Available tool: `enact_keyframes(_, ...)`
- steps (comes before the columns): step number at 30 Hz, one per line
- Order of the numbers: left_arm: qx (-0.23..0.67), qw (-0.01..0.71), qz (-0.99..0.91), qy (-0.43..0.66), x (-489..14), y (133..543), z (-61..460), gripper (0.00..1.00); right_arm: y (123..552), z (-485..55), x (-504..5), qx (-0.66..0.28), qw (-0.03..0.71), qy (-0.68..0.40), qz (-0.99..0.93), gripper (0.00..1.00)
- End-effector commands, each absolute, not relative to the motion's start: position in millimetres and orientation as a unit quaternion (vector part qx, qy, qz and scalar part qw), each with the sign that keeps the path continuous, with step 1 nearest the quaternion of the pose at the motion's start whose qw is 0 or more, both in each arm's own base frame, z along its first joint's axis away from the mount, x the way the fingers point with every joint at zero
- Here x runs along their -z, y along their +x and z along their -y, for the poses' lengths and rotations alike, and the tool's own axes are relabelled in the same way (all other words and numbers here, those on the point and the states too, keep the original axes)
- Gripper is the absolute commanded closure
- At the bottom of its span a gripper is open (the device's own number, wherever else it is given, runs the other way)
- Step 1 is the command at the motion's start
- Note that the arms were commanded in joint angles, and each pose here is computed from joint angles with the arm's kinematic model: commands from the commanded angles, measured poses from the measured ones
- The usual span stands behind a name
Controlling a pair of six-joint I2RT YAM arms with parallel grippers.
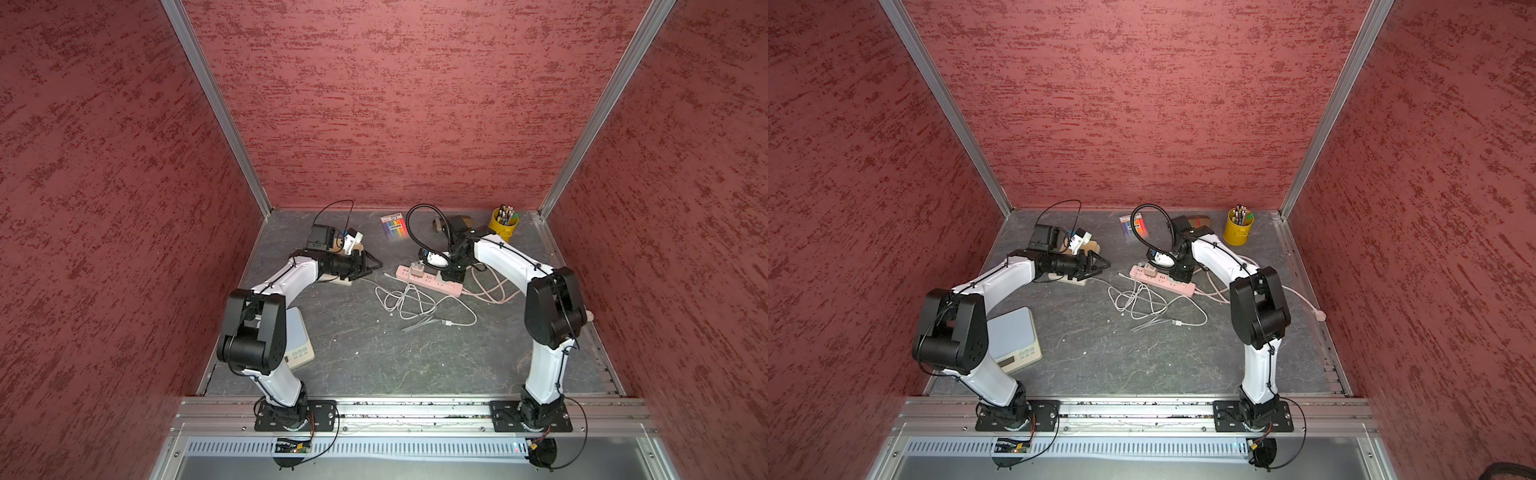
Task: Charge the electronic scale
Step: Insert the plug into the socket.
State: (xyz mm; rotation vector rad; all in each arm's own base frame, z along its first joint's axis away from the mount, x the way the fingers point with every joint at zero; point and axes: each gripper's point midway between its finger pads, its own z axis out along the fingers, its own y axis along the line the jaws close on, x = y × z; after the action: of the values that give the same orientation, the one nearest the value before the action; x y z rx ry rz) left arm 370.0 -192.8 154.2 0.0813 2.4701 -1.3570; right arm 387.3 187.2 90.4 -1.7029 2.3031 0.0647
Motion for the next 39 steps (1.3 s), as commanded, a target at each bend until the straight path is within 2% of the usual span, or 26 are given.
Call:
enact_keyframes(1, 0.479, 0.169, -0.861, 0.039, -160.0, 370.0, 191.9, 0.35, 365.9, -179.2, -75.8, -0.027, 0.081, -0.591, -0.802, 1.00)
enact_keyframes(11, 0.480, 0.168, -0.860, 0.038, -159.0, 368.8, 189.9, 0.35, 369.6, -190.8, -47.5, -0.045, 0.040, -0.593, -0.803, 1.00)
enact_keyframes(19, 0.479, 0.171, -0.861, 0.031, -158.4, 366.6, 180.1, 0.35, 343.2, -200.6, -1.2, -0.074, -0.013, -0.594, -0.801, 1.00)
enact_keyframes(25, 0.475, 0.182, -0.861, 0.027, -164.0, 368.5, 170.2, 0.35, 346.8, -206.4, -9.8, -0.077, 0.033, -0.566, -0.820, 0.99)
enact_keyframes(27, 0.472, 0.187, -0.861, 0.028, -167.9, 370.1, 167.8, 0.35, 358.8, -210.2, -23.5, -0.070, 0.069, -0.557, -0.825, 0.74)
enact_keyframes(28, 0.469, 0.192, -0.861, 0.028, -171.0, 370.7, 165.8, 0.35, 366.7, -212.4, -32.8, -0.064, 0.091, -0.553, -0.826, 0.69)
enact_keyframes(35, 0.434, 0.236, -0.868, 0.050, -195.0, 366.8, 156.0, 0.34, 406.0, -226.7, -110.8, -0.039, 0.210, -0.536, -0.817, 0.55)
enact_keyframes(39, 0.409, 0.275, -0.867, 0.069, -212.8, 360.1, 149.8, 0.34, 406.1, -229.3, -143.8, -0.040, 0.256, -0.530, -0.807, 0.49)
